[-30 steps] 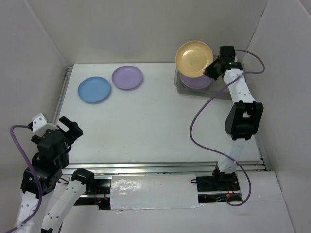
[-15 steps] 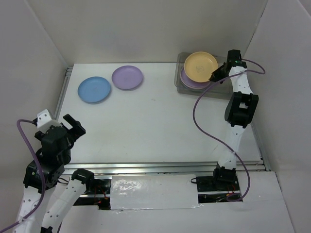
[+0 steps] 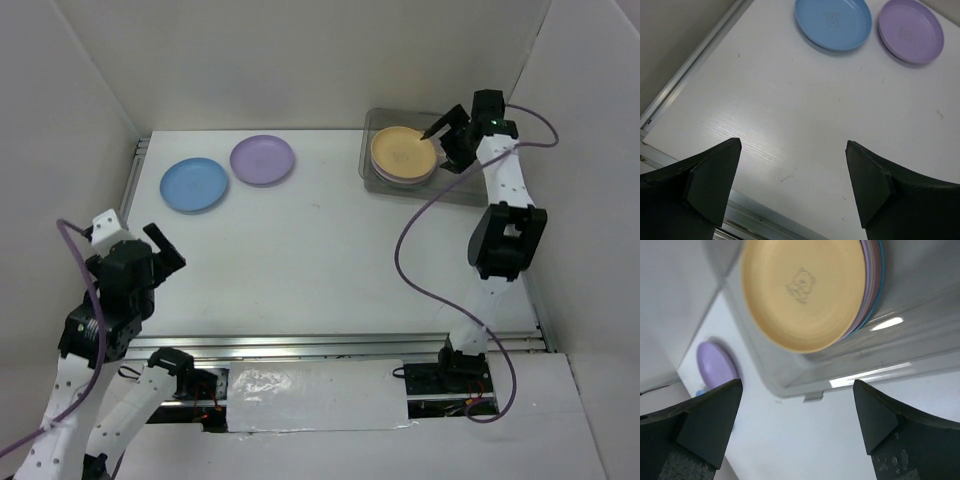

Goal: Place the plates into the plastic bin on the countertop

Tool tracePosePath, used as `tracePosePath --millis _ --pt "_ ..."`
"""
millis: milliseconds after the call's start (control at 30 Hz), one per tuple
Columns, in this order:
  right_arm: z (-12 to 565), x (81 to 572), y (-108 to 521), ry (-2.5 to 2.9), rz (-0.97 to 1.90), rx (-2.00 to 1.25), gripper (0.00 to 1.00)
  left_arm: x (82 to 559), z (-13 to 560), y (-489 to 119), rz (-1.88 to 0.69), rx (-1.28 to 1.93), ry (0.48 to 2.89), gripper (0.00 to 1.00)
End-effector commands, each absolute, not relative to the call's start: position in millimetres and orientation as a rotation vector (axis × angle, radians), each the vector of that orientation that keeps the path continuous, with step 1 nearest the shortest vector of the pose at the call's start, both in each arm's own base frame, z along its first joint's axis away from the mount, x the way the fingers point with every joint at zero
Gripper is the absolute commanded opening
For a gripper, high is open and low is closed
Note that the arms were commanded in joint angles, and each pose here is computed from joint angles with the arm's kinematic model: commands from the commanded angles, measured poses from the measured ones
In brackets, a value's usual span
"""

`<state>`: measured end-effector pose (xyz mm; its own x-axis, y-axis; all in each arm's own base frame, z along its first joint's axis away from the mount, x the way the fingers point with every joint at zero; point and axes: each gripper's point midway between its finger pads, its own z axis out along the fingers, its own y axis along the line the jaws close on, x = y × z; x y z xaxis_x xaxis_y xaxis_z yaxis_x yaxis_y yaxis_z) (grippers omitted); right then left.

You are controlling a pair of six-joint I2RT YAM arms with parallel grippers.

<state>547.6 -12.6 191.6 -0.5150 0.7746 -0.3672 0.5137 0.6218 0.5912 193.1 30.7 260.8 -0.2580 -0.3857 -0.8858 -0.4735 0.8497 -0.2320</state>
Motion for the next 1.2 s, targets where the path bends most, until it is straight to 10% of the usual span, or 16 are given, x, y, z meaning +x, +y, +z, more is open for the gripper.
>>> tracePosePath --millis 0,467,900,1167 --pt "325.4 501.1 -9.5 1.977 0.517 0.802 1.00 227.6 273.1 -10.9 -0.120 -0.656 1.948 0.99" --pt "311.8 236.0 197.0 1.898 1.183 0.013 1.00 440.8 164.6 29.7 -0.337 -1.291 1.981 0.99" --pt "287.9 192.3 223.7 1.955 1.277 -0.134 1.00 485.9 56.9 69.1 -0.101 -1.585 2.040 0.95" --pt "283.8 194.7 225.9 1.960 1.272 -0.132 1.00 488.8 42.4 84.0 0.040 -1.654 2.036 0.74"
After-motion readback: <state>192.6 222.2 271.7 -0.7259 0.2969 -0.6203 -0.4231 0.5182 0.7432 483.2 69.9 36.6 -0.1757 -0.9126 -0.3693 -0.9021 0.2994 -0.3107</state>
